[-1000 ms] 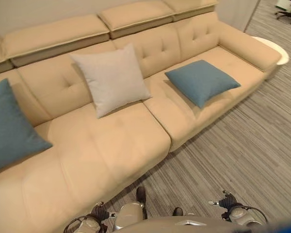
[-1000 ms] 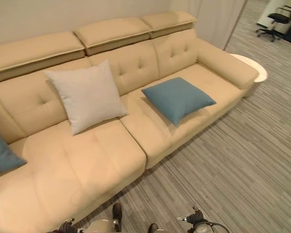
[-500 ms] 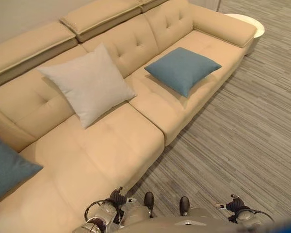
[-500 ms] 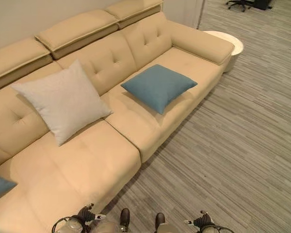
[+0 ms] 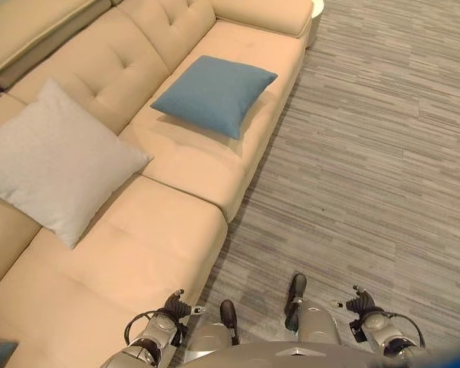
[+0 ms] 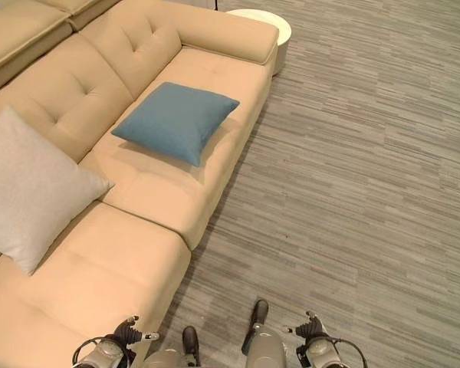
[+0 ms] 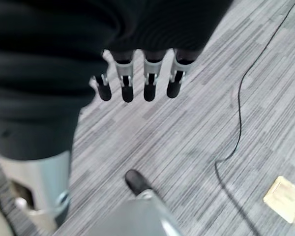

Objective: Pick up all the scattered cushions and arrange them neatly on the sofa.

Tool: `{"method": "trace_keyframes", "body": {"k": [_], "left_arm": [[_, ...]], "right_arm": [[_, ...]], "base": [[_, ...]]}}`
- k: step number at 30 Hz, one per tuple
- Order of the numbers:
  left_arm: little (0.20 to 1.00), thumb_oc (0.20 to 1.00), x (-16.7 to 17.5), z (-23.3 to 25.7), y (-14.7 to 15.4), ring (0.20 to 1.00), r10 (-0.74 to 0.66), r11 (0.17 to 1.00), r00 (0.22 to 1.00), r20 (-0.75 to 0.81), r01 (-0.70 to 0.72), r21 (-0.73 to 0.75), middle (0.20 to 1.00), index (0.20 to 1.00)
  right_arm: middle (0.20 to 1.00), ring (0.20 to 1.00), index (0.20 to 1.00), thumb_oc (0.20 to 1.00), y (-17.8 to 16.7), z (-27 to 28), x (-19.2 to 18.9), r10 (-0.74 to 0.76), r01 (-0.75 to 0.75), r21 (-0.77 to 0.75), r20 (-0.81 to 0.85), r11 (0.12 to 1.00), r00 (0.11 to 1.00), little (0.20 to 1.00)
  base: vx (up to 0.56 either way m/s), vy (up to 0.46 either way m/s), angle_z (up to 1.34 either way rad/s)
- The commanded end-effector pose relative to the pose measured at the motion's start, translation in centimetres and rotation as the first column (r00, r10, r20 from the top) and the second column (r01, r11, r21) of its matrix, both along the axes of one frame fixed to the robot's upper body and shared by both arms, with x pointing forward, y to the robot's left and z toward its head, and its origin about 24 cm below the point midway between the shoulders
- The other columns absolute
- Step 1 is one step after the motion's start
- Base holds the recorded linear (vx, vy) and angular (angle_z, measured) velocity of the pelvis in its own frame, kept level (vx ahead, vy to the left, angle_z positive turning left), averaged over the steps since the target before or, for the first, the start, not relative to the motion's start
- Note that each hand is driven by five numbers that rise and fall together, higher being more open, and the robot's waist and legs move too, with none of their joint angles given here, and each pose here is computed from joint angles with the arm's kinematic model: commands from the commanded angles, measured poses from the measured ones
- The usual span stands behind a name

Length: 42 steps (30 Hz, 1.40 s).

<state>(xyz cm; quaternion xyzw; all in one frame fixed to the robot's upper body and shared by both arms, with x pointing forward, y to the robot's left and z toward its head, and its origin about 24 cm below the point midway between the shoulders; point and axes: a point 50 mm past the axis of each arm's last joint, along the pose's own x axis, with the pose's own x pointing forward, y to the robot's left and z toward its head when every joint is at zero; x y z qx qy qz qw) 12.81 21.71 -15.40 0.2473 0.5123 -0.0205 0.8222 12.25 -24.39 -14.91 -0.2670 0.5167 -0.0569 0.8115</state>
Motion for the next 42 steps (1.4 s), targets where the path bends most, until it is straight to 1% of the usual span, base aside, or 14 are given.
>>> {"method": "trace_keyframes", "body": {"k": [1, 6, 9, 11, 14, 16, 20, 26, 32, 35, 36, 39, 41, 42], "left_arm": [[1.0, 1.0, 1.6, 0.4, -1.1, 1.0, -0.038, 0.999, 0.998, 0.057, 0.039, -0.01, 1.0, 1.0], [1.0, 1.0, 3.2, 0.9, -2.3, 1.0, -0.074, 0.997, 0.991, 0.109, 0.077, -0.028, 1.0, 1.0], [1.0, 1.0, 2.8, 0.7, -2.6, 1.0, -0.085, 0.996, 0.992, 0.091, 0.088, -0.025, 1.0, 1.0], [1.0, 1.0, 2.5, 0.6, -2.5, 1.0, -0.076, 0.997, 0.994, 0.084, 0.078, -0.028, 1.0, 1.0], [1.0, 1.0, 1.2, 0.2, -1.9, 1.0, -0.005, 0.999, 0.999, 0.054, 0.007, -0.037, 1.0, 1.0], [1.0, 1.0, 0.7, 0.0, -1.5, 1.0, -0.012, 1.0, 0.999, 0.037, 0.013, -0.028, 1.0, 1.0], [1.0, 1.0, 1.9, 0.6, -1.0, 1.0, -0.011, 1.0, 0.997, 0.08, 0.012, -0.014, 1.0, 1.0], [1.0, 1.0, 2.0, 0.6, -0.8, 1.0, -0.003, 1.0, 0.997, 0.074, 0.003, -0.008, 1.0, 1.0], [1.0, 1.0, 1.2, 0.2, -1.0, 1.0, -0.004, 1.0, 0.999, 0.044, 0.005, -0.013, 1.0, 1.0], [1.0, 1.0, 1.6, 0.3, -1.4, 1.0, -0.006, 1.0, 0.999, 0.054, 0.008, -0.028, 1.0, 1.0], [1.0, 1.0, 2.4, 0.6, -1.6, 1.0, -0.018, 0.999, 0.996, 0.083, 0.02, -0.029, 1.0, 1.0], [1.0, 1.0, 3.0, 0.9, -1.9, 1.0, -0.025, 0.999, 0.994, 0.103, 0.028, -0.037, 1.0, 1.0], [1.0, 1.0, 2.8, 0.7, -2.1, 1.0, -0.054, 0.998, 0.994, 0.09, 0.057, -0.031, 1.0, 1.0], [1.0, 1.0, 2.4, 0.6, -1.9, 1.0, -0.037, 0.999, 0.996, 0.083, 0.04, -0.032, 1.0, 1.0]], "right_arm": [[1.0, 1.0, 1.0, 1.0, -2.0, 0.8, 0.5, -0.041, 0.044, -0.054, 0.039, 0.998, 0.998, 1.0], [1.0, 1.0, 1.0, 1.0, -2.3, 0.8, 0.2, -0.065, 0.067, -0.06, 0.036, 0.996, 0.997, 1.0], [1.0, 1.0, 1.0, 1.0, -2.3, 0.5, -0.6, -0.071, 0.072, -0.068, 0.012, 0.995, 0.997, 1.0], [1.0, 1.0, 1.0, 1.0, -2.2, 0.4, -0.8, -0.07, 0.071, -0.072, 0.005, 0.995, 0.998, 1.0], [1.0, 1.0, 1.0, 1.0, -2.0, 0.1, -1.4, -0.057, 0.055, -0.073, -0.023, 0.996, 0.998, 1.0], [1.0, 1.0, 1.0, 1.0, -1.8, 0.0, -1.6, -0.019, 0.015, -0.07, -0.051, 0.997, 0.999, 1.0], [1.0, 1.0, 1.0, 1.0, -1.8, 0.6, 0.3, 0.012, -0.012, -0.072, -0.002, 0.997, 1.0, 1.0], [1.0, 1.0, 1.0, 1.0, -1.7, 1.0, 1.6, 0.03, -0.027, -0.075, 0.029, 0.997, 0.999, 1.0], [1.0, 1.0, 1.0, 1.0, -1.6, 0.8, 1.1, 0.033, -0.032, -0.068, 0.012, 0.997, 0.999, 1.0], [1.0, 1.0, 1.0, 1.0, -1.6, 0.9, 1.4, 0.016, -0.014, -0.061, 0.04, 0.998, 0.999, 1.0], [1.0, 1.0, 1.0, 1.0, -1.8, 1.2, 1.8, 0.007, -0.003, -0.061, 0.061, 0.998, 0.998, 1.0], [1.0, 1.0, 1.0, 1.0, -2.1, 1.1, 1.5, -0.008, 0.011, -0.065, 0.054, 0.998, 0.999, 1.0], [1.0, 1.0, 1.0, 1.0, -2.5, 1.1, 0.9, -0.014, 0.017, -0.081, 0.039, 0.997, 0.999, 1.0], [1.0, 1.0, 1.0, 1.0, -2.3, 1.1, 1.0, -0.002, 0.005, -0.079, 0.037, 0.997, 0.999, 1.0]], "base": [[0.15, -0.272, 0.01], [0.14, -0.18, -0.18], [0.41, -0.087, -0.1], [0.27, -0.023, -0.33], [0.37, 0.061, -0.64], [0.45, 0.166, -1.05], [0.21, 0.171, -0.48], [0.3, -0.053, 0.21], [0.32, -0.223, 0.59], [0.16, -0.265, 0.76], [0.13, -0.347, 0.88], [0.1, -0.17, 0.56], [0.11, -0.045, 0.9], [0.17, 0.039, 1.08]]}}
